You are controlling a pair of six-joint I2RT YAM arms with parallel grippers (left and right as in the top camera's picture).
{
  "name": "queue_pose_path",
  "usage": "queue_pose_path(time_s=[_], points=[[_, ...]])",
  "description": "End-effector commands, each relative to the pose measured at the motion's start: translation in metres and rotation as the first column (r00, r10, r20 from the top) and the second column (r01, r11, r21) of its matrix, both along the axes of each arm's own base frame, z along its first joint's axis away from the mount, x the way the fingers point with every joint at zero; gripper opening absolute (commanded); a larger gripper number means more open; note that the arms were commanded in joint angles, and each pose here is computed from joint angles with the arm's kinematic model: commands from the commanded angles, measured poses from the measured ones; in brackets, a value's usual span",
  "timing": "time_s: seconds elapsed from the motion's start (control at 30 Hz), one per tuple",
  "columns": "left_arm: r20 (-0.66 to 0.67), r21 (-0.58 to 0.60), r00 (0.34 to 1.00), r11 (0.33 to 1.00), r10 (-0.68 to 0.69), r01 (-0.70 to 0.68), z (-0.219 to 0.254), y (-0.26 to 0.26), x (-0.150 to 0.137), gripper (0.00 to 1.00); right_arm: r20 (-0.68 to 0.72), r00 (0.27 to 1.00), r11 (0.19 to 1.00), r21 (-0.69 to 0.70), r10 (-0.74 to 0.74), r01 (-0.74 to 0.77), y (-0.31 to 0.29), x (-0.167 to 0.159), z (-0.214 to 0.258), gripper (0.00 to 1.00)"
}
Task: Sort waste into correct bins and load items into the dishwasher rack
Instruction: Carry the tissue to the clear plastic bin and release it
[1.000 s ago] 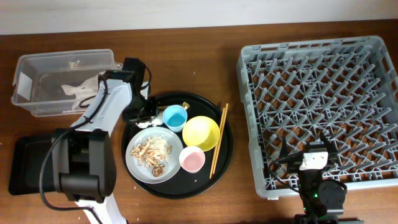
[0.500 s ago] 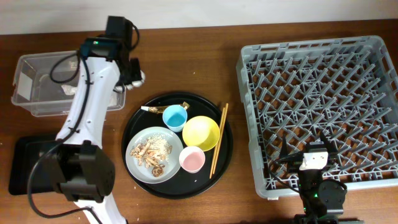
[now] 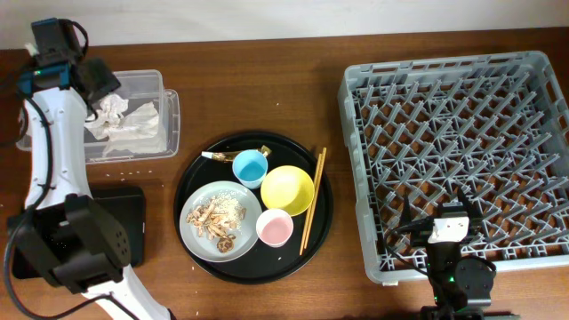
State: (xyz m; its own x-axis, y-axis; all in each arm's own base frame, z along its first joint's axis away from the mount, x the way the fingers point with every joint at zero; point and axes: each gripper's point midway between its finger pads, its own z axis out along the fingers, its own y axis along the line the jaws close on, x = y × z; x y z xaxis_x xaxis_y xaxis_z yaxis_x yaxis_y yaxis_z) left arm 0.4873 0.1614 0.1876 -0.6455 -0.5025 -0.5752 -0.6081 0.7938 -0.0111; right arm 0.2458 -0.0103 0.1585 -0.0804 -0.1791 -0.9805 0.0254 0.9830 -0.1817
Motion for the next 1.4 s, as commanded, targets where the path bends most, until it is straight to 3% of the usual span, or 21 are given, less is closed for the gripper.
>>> queue_pose_path(time_s=[0.0, 0.1, 0.33, 0.43, 0.5, 0.6, 0.7, 0.83, 0.97, 1.07, 1.13, 1.2, 1.33, 1.37], points=[[0.021, -0.294, 0.986, 0.942, -0.164, 0.163, -0.013, -0.059, 0.002, 0.99, -0.004, 1.0, 1.0, 0.004, -0.016, 0.016, -0.003, 0.0, -0.003, 0.99], [-0.026, -0.412, 0.975, 0.891, -0.219, 0.189, -0.021, -0.086, -0.014, 0.99, -0.004, 1.0, 1.0, 0.004, -0.016, 0.016, -0.003, 0.0, -0.003, 0.99], [-0.136, -0.457, 0.924, 0.851, -0.356, 0.261, -0.031, -0.157, -0.036, 0.99, -0.004, 1.0, 1.0, 0.004, -0.016, 0.016, -0.003, 0.0, -0.003, 0.99], [-0.288, -0.461, 0.946, 0.888, -0.15, 0.001, -0.04, -0.181, -0.062, 0.98, -0.004, 1.0, 1.0, 0.004, -0.016, 0.016, -0.003, 0.0, -0.003, 0.99], [-0.38, -0.466, 0.925, 0.863, 0.004, -0.195, -0.048, -0.199, -0.081, 0.98, -0.004, 1.0, 1.0, 0.004, -0.016, 0.016, -0.003, 0.0, -0.003, 0.99], [-0.447, -0.452, 0.892, 0.842, 0.072, -0.294, -0.074, -0.229, -0.096, 0.97, -0.004, 1.0, 1.0, 0.004, -0.016, 0.016, -0.003, 0.0, -0.003, 0.99], [-0.422, -0.437, 0.903, 0.856, 0.078, -0.278, -0.104, -0.247, -0.095, 0.94, -0.004, 1.0, 1.0, 0.004, -0.016, 0.016, -0.003, 0.0, -0.003, 0.99], [-0.397, -0.418, 0.896, 0.831, 0.197, -0.368, -0.128, -0.243, -0.09, 0.83, -0.004, 1.0, 1.0, 0.004, -0.016, 0.016, -0.003, 0.0, -0.003, 0.99], [-0.341, -0.411, 0.913, 0.839, 0.223, -0.358, -0.154, -0.238, -0.075, 0.72, -0.004, 1.0, 1.0, 0.004, -0.016, 0.016, -0.003, 0.0, -0.003, 0.99], [-0.319, -0.402, 0.915, 0.84, 0.245, -0.365, -0.153, -0.235, -0.07, 0.44, -0.004, 1.0, 1.0, 0.004, -0.016, 0.016, -0.003, 0.0, -0.003, 0.99], [-0.316, -0.387, 0.914, 0.846, 0.253, -0.368, -0.156, -0.232, -0.07, 0.44, -0.004, 1.0, 1.0, 0.004, -0.016, 0.016, -0.003, 0.0, -0.003, 0.99], [-0.318, -0.364, 0.911, 0.853, 0.263, -0.373, -0.16, -0.228, -0.07, 0.35, -0.004, 1.0, 1.0, 0.004, -0.016, 0.016, -0.003, 0.0, -0.003, 0.99], [-0.346, -0.346, 0.9, 0.855, 0.265, -0.385, -0.173, -0.228, -0.074, 0.35, -0.004, 1.0, 1.0, 0.004, -0.016, 0.016, -0.003, 0.0, -0.003, 0.99], [-0.35, -0.338, 0.898, 0.857, 0.267, -0.388, -0.176, -0.227, -0.074, 0.27, -0.004, 1.0, 1.0, 0.004, -0.016, 0.016, -0.003, 0.0, -0.003, 0.99]])
